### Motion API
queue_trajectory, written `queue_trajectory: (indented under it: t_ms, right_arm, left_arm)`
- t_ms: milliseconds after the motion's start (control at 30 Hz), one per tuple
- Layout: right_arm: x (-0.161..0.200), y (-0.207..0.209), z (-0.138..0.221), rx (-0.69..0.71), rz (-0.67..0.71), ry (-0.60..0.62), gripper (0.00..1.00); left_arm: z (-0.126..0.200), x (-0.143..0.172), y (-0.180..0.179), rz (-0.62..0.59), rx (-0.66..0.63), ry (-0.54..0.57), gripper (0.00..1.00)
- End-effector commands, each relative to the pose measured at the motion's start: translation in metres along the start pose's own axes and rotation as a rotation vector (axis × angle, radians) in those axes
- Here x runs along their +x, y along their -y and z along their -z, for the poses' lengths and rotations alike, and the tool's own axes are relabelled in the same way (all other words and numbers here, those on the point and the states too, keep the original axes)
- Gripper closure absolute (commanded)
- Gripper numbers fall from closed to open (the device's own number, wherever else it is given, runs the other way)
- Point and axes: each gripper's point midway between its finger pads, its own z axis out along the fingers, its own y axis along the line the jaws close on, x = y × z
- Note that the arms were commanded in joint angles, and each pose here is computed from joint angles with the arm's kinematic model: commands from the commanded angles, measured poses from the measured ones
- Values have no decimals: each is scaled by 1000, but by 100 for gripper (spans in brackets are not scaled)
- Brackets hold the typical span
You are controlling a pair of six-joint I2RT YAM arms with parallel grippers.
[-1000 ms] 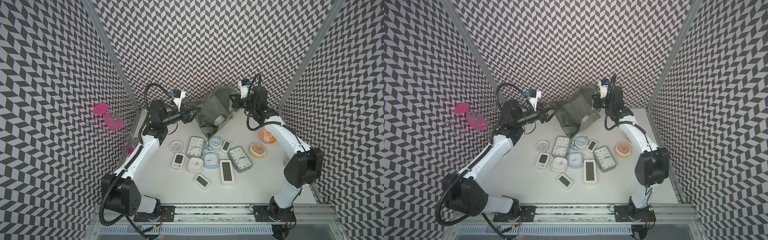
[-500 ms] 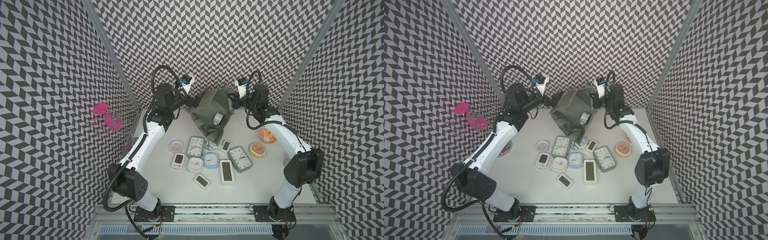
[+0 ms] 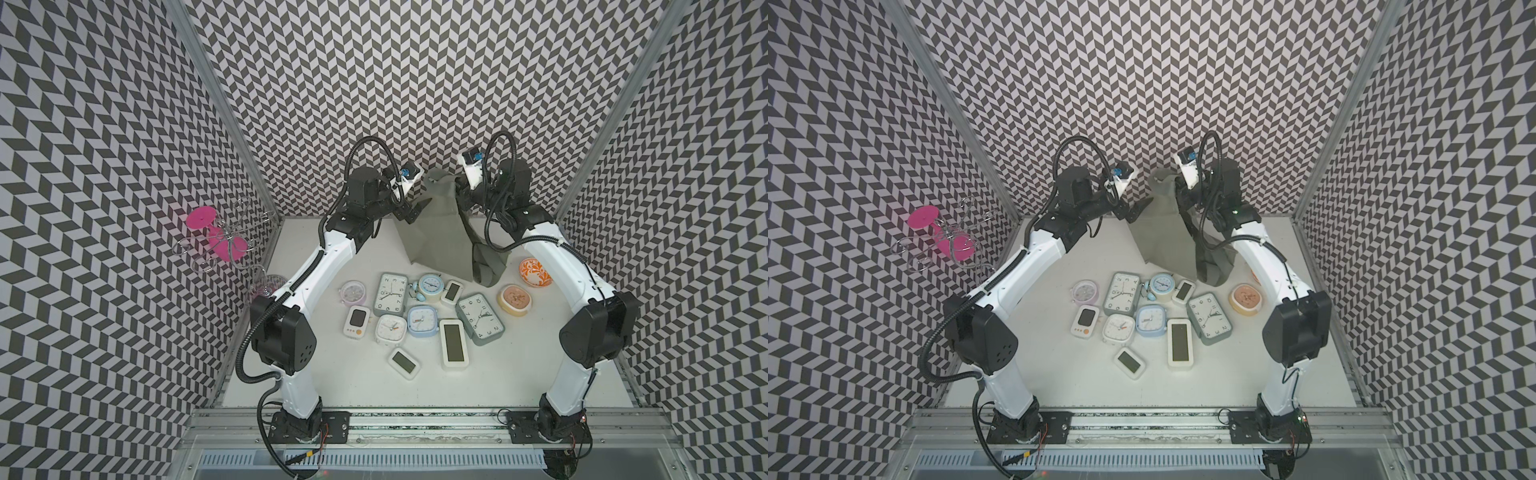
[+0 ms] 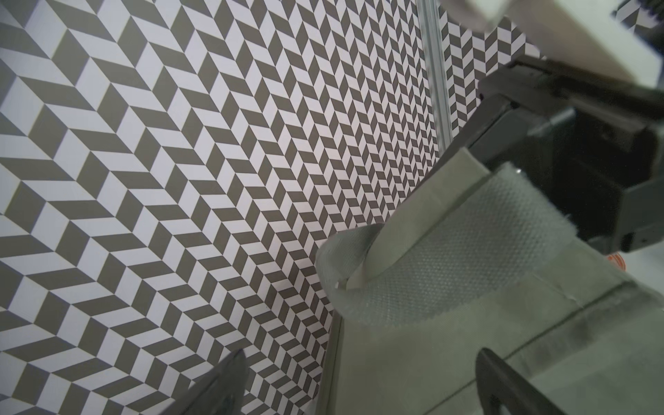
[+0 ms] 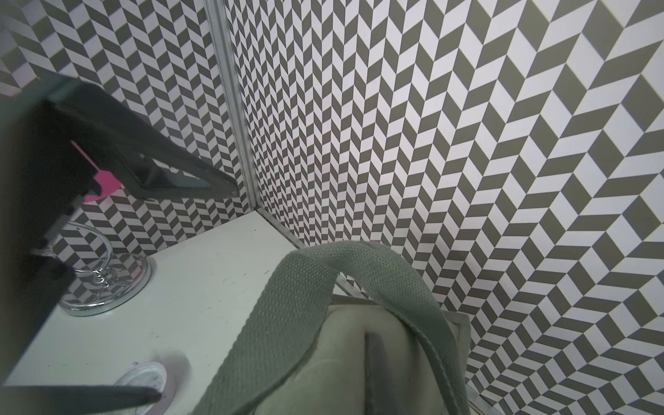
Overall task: Put the alarm clock into the canvas bag
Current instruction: Adjust the canvas bag at the center of the board.
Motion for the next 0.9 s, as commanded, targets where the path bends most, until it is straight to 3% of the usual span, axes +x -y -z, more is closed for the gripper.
queue_trajectory:
  t_ms: [0,167,400,867]
  right_arm:
    - [-55,6,9,45,141,154,100]
    - [-46,-4,4,3,207,131,100]
    - [-39,-37,14,-145,267,131,100]
    - [-20,-61,31,-222,296,129,100]
  left_arm:
    - [26,-34,1,-93,-17,81,1]
    - [49,-52,36,-271,-3,129,1]
    - [38,-46,47,-356,54,132,4]
    - [2,-10,55,-280,135,78,15]
